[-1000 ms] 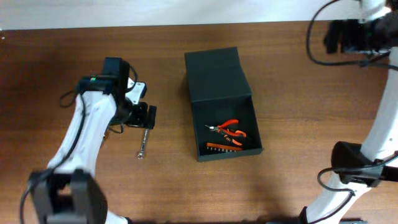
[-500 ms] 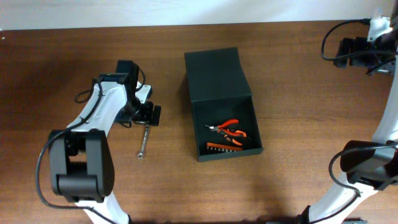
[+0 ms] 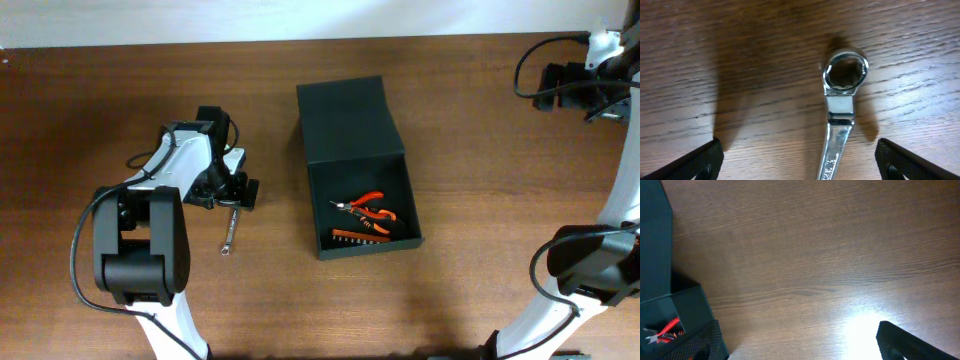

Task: Pack container
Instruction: 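Lower the left gripper onto the silver wrench and grasp it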

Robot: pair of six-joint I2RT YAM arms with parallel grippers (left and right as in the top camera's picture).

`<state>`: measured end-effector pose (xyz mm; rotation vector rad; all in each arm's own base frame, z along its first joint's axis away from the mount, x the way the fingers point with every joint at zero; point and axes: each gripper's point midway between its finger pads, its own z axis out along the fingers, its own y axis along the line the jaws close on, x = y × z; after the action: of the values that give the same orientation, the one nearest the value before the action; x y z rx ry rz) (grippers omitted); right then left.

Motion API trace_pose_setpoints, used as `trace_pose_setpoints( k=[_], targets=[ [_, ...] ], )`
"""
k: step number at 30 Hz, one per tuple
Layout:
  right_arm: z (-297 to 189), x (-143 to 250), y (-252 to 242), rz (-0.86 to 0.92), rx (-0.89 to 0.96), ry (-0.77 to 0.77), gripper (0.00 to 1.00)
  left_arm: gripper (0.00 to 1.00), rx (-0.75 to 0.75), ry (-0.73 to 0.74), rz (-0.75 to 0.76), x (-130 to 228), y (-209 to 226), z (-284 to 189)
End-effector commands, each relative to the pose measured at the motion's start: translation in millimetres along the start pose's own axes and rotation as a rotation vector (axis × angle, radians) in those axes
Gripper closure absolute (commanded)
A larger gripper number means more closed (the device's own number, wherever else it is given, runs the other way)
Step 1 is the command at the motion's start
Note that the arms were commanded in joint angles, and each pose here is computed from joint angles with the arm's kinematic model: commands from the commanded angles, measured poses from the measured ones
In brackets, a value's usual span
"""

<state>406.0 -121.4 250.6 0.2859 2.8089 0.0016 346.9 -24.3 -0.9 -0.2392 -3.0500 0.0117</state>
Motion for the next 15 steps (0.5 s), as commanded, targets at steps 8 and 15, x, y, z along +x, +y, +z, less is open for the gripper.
trace_pose_setpoints(
  k=[8,15],
  targets=[
    [2,1,0,0.011,-0.006,0.006,0.01,0.32,-0.025,0.058,0.023,12,1,14],
    [2,1,0,0.012,-0.006,0.007,0.01,0.75,-0.03,0.058,0.06,11,-12,14]
  ],
)
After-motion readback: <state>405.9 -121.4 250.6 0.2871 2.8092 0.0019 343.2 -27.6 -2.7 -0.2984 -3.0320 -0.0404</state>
